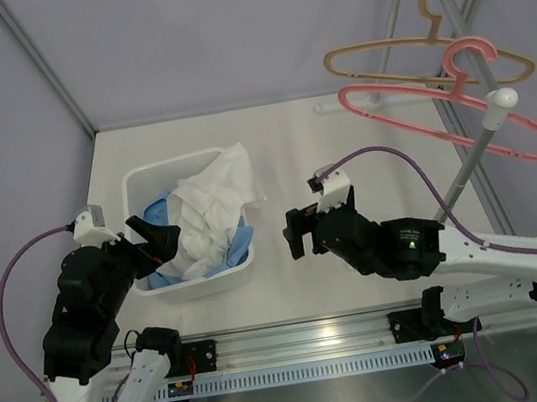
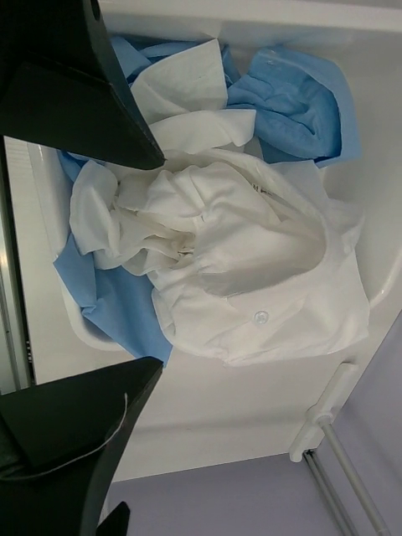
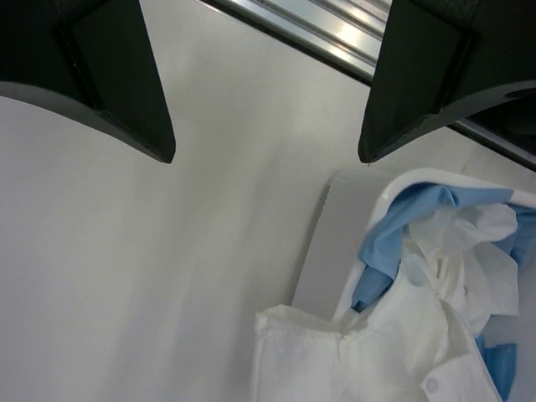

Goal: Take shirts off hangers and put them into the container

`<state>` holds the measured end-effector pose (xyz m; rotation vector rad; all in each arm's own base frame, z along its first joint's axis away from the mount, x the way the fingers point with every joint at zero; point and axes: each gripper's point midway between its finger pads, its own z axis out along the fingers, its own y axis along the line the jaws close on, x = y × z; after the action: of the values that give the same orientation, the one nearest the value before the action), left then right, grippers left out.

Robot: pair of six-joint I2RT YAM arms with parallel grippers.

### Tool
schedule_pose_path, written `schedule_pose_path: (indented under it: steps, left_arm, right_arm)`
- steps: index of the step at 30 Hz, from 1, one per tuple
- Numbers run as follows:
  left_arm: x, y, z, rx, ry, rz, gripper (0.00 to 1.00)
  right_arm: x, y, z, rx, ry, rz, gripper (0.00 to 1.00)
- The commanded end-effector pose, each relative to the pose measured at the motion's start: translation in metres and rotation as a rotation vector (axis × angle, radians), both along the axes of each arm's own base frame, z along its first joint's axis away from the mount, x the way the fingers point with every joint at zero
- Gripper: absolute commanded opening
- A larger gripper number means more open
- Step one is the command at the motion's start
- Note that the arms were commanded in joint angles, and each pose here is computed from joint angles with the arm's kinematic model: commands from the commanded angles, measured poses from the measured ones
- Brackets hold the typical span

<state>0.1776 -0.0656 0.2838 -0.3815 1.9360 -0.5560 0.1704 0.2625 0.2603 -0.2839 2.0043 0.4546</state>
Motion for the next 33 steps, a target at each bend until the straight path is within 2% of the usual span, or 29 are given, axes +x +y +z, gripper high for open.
schedule_pose_path:
  steps: [1,5,9,10,20,25,28,33]
  left_arm:
    - [0.005,-0.009,0.034,0.02,-0.102,-0.073,0.99]
    - [0.003,-0.014,0.037,0.03,-0.087,-0.113,0.99]
    - [-0.006,-0.017,0.043,0.028,-0.112,-0.149,0.99]
    - [-0.007,-0.017,0.043,0.031,-0.112,-0.15,0.99]
    - [-0.016,-0.019,0.06,0.042,-0.142,-0.181,0.99]
    - [-0.017,-0.021,0.06,0.041,-0.146,-0.194,0.99]
    - [-0.018,-0.019,0.061,0.052,-0.149,-0.189,0.99]
    - [-0.02,-0.016,0.061,0.071,-0.148,-0.184,0.99]
  right_arm:
    - [0.037,0.052,0.039,0.163,-0.057,0.083,0.99]
    - [0.077,0.087,0.04,0.118,-0.021,0.124,0.99]
    - [0.116,0.117,0.011,0.063,0.054,0.134,0.99]
    - [0.123,0.121,0.018,0.082,0.045,0.139,1.0]
    - [0.151,0.134,-0.011,0.096,0.096,0.122,0.9]
    - [0.159,0.14,-0.019,0.105,0.11,0.141,0.75]
    - [0.163,0.144,-0.026,0.099,0.118,0.14,0.71]
    - [0.167,0.151,-0.038,0.093,0.131,0.143,0.7]
